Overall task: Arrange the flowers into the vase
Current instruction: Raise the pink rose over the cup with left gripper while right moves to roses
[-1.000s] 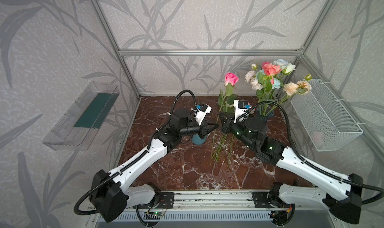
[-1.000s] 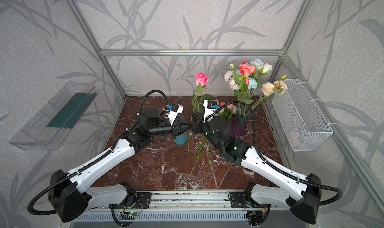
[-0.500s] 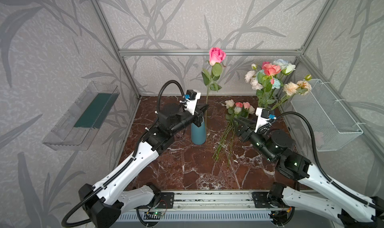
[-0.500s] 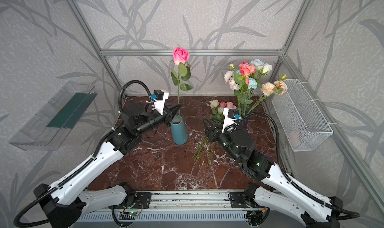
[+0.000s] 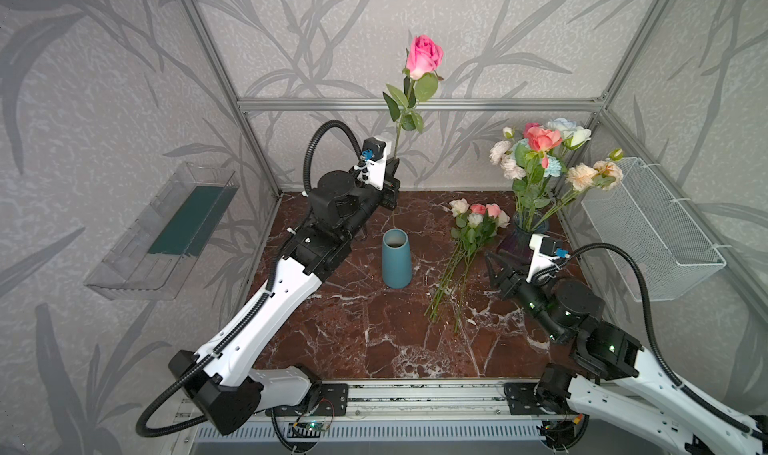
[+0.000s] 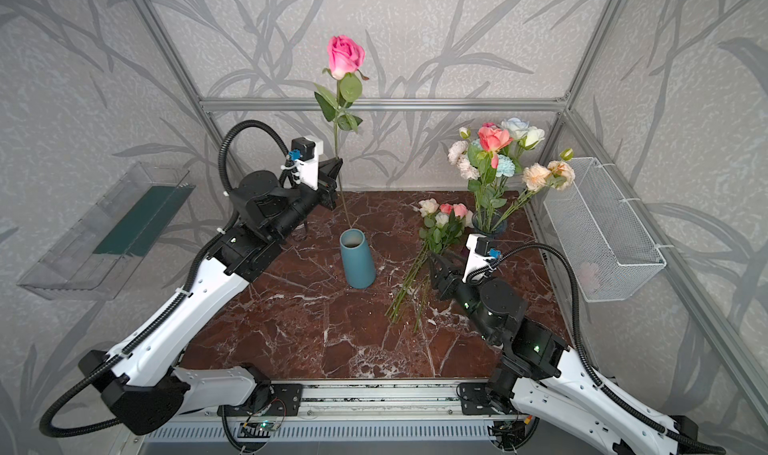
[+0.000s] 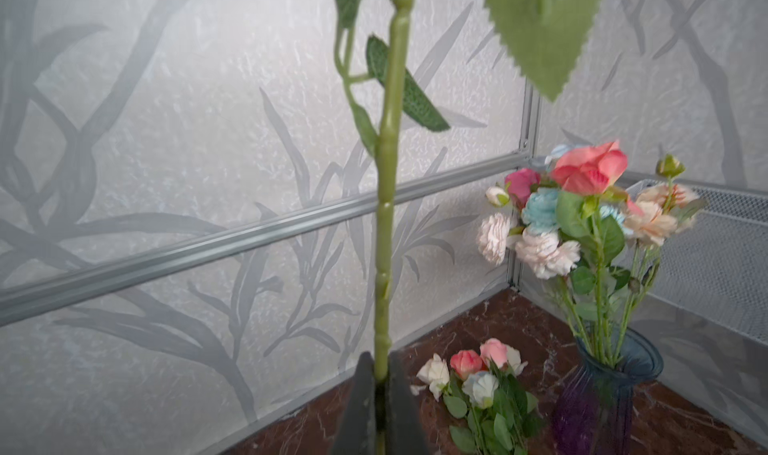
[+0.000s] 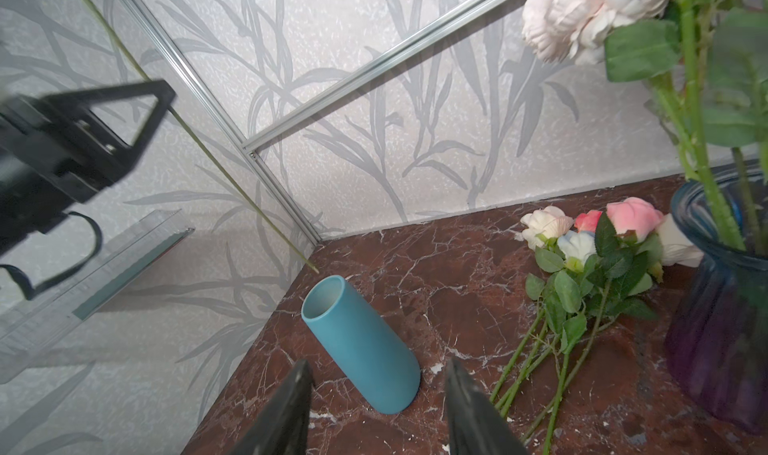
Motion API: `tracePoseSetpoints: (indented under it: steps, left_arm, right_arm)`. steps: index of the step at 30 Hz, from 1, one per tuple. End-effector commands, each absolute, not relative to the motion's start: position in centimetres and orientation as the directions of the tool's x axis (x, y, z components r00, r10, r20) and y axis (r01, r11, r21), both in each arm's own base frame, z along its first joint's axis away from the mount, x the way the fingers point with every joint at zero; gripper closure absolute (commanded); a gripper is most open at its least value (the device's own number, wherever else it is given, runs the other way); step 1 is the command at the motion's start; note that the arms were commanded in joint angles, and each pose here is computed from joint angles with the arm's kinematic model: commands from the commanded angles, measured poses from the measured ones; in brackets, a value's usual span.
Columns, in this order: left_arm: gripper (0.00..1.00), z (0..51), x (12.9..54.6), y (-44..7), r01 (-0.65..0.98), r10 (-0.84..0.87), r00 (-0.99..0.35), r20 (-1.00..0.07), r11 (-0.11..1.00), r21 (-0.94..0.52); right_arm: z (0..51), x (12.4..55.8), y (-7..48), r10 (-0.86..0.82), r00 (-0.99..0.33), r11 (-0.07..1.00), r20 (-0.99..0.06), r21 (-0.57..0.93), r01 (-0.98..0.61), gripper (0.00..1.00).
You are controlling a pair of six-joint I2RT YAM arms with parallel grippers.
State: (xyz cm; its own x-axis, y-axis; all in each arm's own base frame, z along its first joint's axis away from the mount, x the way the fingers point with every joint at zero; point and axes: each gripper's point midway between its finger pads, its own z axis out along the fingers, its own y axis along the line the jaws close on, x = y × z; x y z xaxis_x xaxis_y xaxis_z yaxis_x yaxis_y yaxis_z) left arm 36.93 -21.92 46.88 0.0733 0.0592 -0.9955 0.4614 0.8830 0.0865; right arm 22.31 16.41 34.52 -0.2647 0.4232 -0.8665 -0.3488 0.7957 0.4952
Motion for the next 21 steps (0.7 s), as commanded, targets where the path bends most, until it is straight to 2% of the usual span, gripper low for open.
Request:
tracePoseSetpoints:
  steps: [1,7,8,9,10,13,16,21]
  left_arm:
    - [1.00,43.6,37.9,-21.3,0.446,0.070,0.001,-0.998,0.893,0.063]
    - [1.00,37.0,39.1,-20.7,0.427,0.023,-0.142,-0.990,0.903,-0.040]
    - [0.98,36.2,39.1,-20.6,0.423,0.014,-0.161,-0.987,0.904,-0.056]
    - [0.89,35.3,39.1,-20.5,0.419,0.007,-0.176,-0.984,0.906,-0.068]
    - [0.84,34.7,39.1,-20.4,0.414,0.002,-0.188,-0.982,0.907,-0.077]
    - [0.76,33.6,39.0,-19.9,0.393,0.004,-0.215,-0.977,0.916,-0.083]
    - [0.61,33.3,38.7,-19.5,0.381,0.008,-0.229,-0.973,0.921,-0.082]
    - [0.57,34.0,37.2,-18.4,0.366,-0.005,-0.234,-0.972,0.926,-0.093]
  right_arm:
    - [33.9,22.8,16.0,0.384,-0.244,0.837,-0.891,0.447,-0.315,0.48]
    - [32.3,24.9,18.1,0.274,-0.273,0.892,-0.922,0.350,-0.285,0.45]
    - [31.9,25.2,18.4,0.243,-0.292,0.906,-0.925,0.324,-0.274,0.45]
    - [31.2,25.6,18.7,0.208,-0.313,0.920,-0.927,0.294,-0.260,0.44]
    - [30.8,25.9,18.9,0.186,-0.329,0.929,-0.926,0.274,-0.248,0.44]
    - [29.6,26.2,19.2,0.141,-0.362,0.943,-0.921,0.236,-0.235,0.41]
    - [29.3,26.0,19.3,0.121,-0.368,0.942,-0.922,0.223,-0.249,0.35]
    - [29.4,25.9,18.5,0.082,-0.360,0.956,-0.929,0.175,-0.234,0.27]
